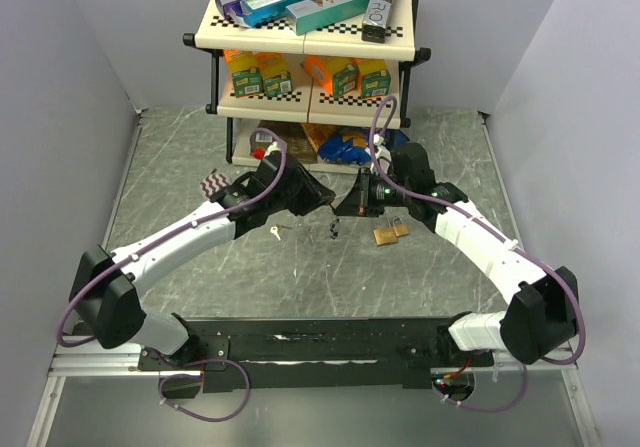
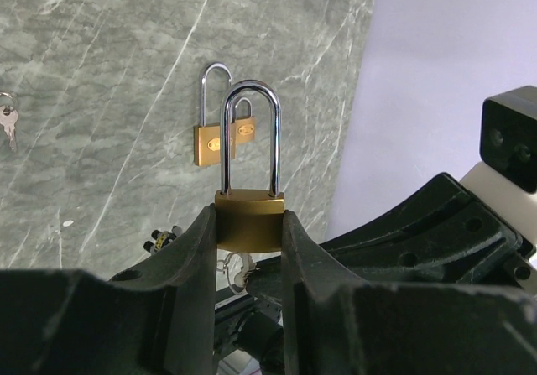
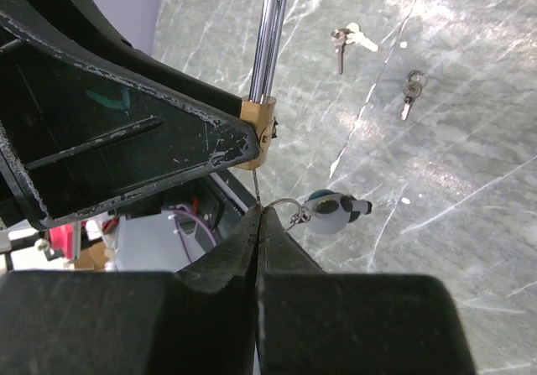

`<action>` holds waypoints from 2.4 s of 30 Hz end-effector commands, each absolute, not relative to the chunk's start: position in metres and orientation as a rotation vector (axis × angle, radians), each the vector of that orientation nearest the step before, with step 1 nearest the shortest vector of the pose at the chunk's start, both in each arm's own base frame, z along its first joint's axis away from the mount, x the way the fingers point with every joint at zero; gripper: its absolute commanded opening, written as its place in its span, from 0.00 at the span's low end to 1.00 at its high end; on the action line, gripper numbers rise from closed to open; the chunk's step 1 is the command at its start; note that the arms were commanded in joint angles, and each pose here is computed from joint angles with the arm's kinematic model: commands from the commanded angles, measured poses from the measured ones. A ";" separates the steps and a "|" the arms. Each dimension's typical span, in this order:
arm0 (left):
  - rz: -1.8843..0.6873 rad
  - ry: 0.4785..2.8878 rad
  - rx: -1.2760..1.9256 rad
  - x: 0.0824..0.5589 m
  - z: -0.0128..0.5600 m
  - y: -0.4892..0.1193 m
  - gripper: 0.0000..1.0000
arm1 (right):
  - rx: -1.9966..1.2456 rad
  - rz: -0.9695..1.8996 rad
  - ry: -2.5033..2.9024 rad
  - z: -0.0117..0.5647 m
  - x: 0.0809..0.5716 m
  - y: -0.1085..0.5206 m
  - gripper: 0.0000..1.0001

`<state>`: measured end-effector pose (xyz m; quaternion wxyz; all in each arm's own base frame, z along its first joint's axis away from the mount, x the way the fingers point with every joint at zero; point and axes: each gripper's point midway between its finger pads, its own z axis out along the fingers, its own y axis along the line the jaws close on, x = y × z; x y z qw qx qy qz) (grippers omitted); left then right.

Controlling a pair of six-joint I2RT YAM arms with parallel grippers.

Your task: Unlock with the key

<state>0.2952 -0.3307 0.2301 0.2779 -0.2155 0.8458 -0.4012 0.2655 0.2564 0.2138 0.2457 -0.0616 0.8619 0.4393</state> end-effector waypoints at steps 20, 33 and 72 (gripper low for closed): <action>-1.301 2.197 -0.595 0.283 0.266 -0.346 0.01 | -0.144 1.013 2.066 0.270 0.312 0.267 0.00; -1.324 2.176 -0.557 0.283 0.273 -0.347 0.01 | -0.160 0.999 2.027 0.283 0.322 0.265 0.00; -1.300 2.186 -0.469 0.286 0.282 -0.362 0.01 | -0.132 0.943 1.938 0.318 0.358 0.252 0.00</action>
